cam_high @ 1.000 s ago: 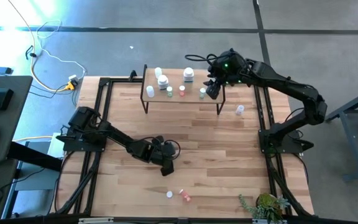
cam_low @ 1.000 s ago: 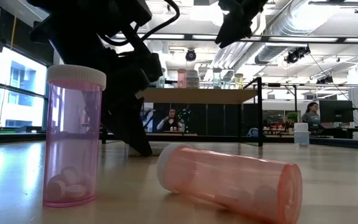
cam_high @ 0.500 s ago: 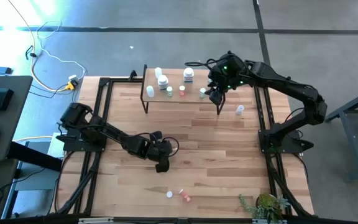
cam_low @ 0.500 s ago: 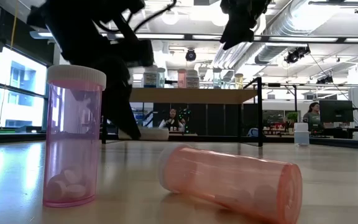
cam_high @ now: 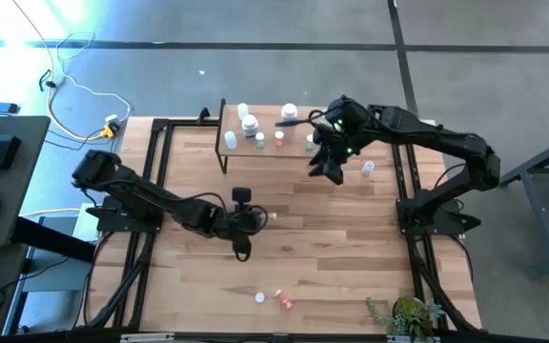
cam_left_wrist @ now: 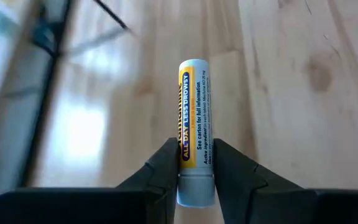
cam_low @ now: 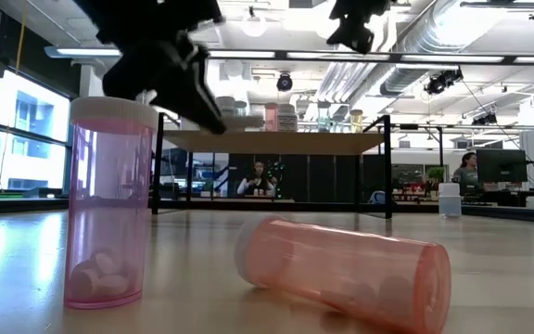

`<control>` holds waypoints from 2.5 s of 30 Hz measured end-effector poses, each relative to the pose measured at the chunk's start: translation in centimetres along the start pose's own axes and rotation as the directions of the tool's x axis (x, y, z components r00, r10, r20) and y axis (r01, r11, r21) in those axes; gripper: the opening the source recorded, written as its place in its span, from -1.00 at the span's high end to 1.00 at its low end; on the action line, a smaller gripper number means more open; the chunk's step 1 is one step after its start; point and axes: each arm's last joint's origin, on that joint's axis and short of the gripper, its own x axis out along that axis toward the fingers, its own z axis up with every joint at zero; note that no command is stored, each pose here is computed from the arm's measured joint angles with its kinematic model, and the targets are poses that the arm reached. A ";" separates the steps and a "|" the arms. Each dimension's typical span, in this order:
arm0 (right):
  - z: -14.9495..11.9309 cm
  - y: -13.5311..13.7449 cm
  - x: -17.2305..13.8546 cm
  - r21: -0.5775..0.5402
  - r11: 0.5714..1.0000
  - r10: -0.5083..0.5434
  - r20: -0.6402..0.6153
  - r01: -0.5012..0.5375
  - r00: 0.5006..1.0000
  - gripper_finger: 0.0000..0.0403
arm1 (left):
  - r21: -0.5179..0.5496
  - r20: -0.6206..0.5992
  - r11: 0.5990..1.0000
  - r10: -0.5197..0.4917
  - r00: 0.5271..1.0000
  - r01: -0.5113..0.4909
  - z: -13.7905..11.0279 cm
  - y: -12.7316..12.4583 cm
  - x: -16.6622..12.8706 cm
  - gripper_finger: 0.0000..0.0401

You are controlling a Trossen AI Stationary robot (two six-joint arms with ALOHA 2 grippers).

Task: Pick and place medicine bottles onto shelf by color
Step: Put the white yellow pill bottle on the shelf

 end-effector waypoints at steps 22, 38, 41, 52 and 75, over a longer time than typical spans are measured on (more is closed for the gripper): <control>1.0 3.9 6.8 0.343 0.915 0.245 -0.046 -0.215 0.968 0.09 | 0.577 0.319 0.777 0.070 0.945 -0.252 3.0 3.4 -5.6 0.63; 1.5 4.1 11.2 0.474 0.829 0.368 -0.061 -0.298 0.928 0.09 | 0.678 0.394 0.667 0.026 0.919 -0.310 3.8 2.3 -6.0 0.63; 1.5 4.4 11.7 0.465 0.826 0.391 -0.064 -0.320 0.918 0.09 | 0.672 0.401 0.671 0.029 0.916 -0.315 3.9 2.4 -6.0 0.63; 1.4 4.9 12.6 0.518 0.797 0.405 -0.078 -0.310 0.911 0.09 | 0.696 0.401 0.622 0.077 0.913 -0.358 4.0 2.6 -6.1 0.63; 1.7 5.1 12.6 0.532 0.780 0.416 -0.049 -0.328 0.908 0.67 | 0.685 0.424 0.619 0.093 0.901 -0.385 4.3 2.7 -6.2 0.63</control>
